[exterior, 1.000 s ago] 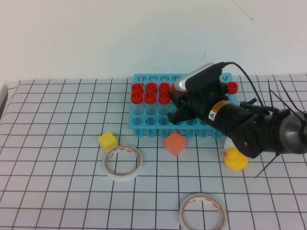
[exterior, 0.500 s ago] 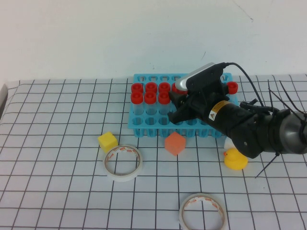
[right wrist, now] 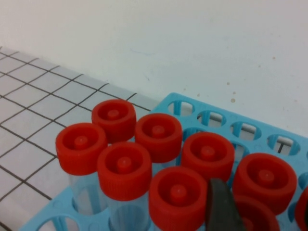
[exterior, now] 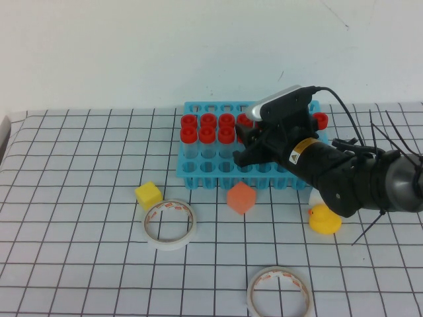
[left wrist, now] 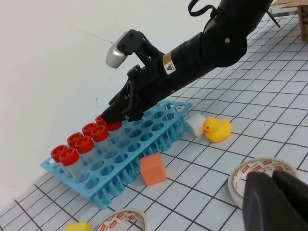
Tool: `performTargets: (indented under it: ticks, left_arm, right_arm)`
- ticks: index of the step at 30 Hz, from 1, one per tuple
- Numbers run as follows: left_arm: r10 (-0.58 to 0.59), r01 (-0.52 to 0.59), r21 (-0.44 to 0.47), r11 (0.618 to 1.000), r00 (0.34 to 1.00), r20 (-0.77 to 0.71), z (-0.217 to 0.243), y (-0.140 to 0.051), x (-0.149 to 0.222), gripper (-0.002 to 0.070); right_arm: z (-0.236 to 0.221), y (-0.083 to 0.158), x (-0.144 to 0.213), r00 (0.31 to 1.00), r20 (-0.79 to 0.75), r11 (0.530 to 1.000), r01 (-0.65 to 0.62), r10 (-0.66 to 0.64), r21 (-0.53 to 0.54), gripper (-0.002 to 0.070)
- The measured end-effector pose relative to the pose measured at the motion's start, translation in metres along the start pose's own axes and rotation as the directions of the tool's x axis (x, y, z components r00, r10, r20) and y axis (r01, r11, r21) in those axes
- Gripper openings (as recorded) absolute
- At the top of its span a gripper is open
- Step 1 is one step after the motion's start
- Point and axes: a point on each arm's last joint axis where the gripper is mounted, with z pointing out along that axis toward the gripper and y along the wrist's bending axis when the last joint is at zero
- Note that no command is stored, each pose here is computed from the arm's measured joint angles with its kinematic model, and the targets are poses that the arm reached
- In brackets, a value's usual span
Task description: Place the test tubes
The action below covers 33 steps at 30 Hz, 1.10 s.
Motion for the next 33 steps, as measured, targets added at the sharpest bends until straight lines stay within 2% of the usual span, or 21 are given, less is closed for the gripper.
performTargets:
  ticks: [6, 10, 12, 15, 17, 20, 26, 33]
  left_arm:
    - [0.000, 0.000, 0.000, 1.000, 1.000, 0.000, 0.000, 0.000, 0.000, -0.0001]
    - [0.000, 0.000, 0.000, 1.000, 1.000, 0.000, 0.000, 0.000, 0.000, -0.0001]
    - [0.000, 0.000, 0.000, 1.000, 1.000, 0.000, 0.000, 0.000, 0.000, -0.0001]
    - [0.000, 0.000, 0.000, 1.000, 1.000, 0.000, 0.000, 0.000, 0.000, -0.0001]
    - [0.000, 0.000, 0.000, 1.000, 1.000, 0.000, 0.000, 0.000, 0.000, -0.0001]
    - [0.000, 0.000, 0.000, 1.000, 1.000, 0.000, 0.000, 0.000, 0.000, -0.0001]
    - [0.000, 0.000, 0.000, 1.000, 1.000, 0.000, 0.000, 0.000, 0.000, -0.0001]
    - [-0.003, 0.003, 0.000, 1.000, 1.000, 0.000, 0.000, 0.000, 0.000, -0.0001]
  right_arm:
    - [0.000, 0.000, -0.001, 1.000, 0.002, 1.000, 0.007, -0.007, 0.000, 0.0356]
    - [-0.006, 0.000, -0.014, 1.000, 0.026, 1.000, 0.007, -0.007, 0.001, 0.0347]
    - [-0.013, -0.001, -0.026, 0.999, 0.036, 1.000, 0.009, -0.009, 0.001, 0.0309]
    - [-0.032, -0.001, -0.052, 0.997, 0.083, 1.000, 0.007, -0.007, 0.000, 0.0179]
    - [-0.049, -0.001, -0.064, 0.994, 0.109, 1.000, 0.008, -0.008, 0.001, 0.0078]
    - [-0.082, -0.001, -0.081, 0.989, 0.146, 1.000, -0.006, 0.006, 0.000, 0.0020]
    - [-0.163, 0.001, -0.100, 0.975, 0.221, 1.000, 0.014, -0.012, -0.006, 0.0001]
    - [-0.255, 0.004, -0.097, 0.972, 0.229, 0.998, 0.060, -0.053, -0.022, -0.0001]
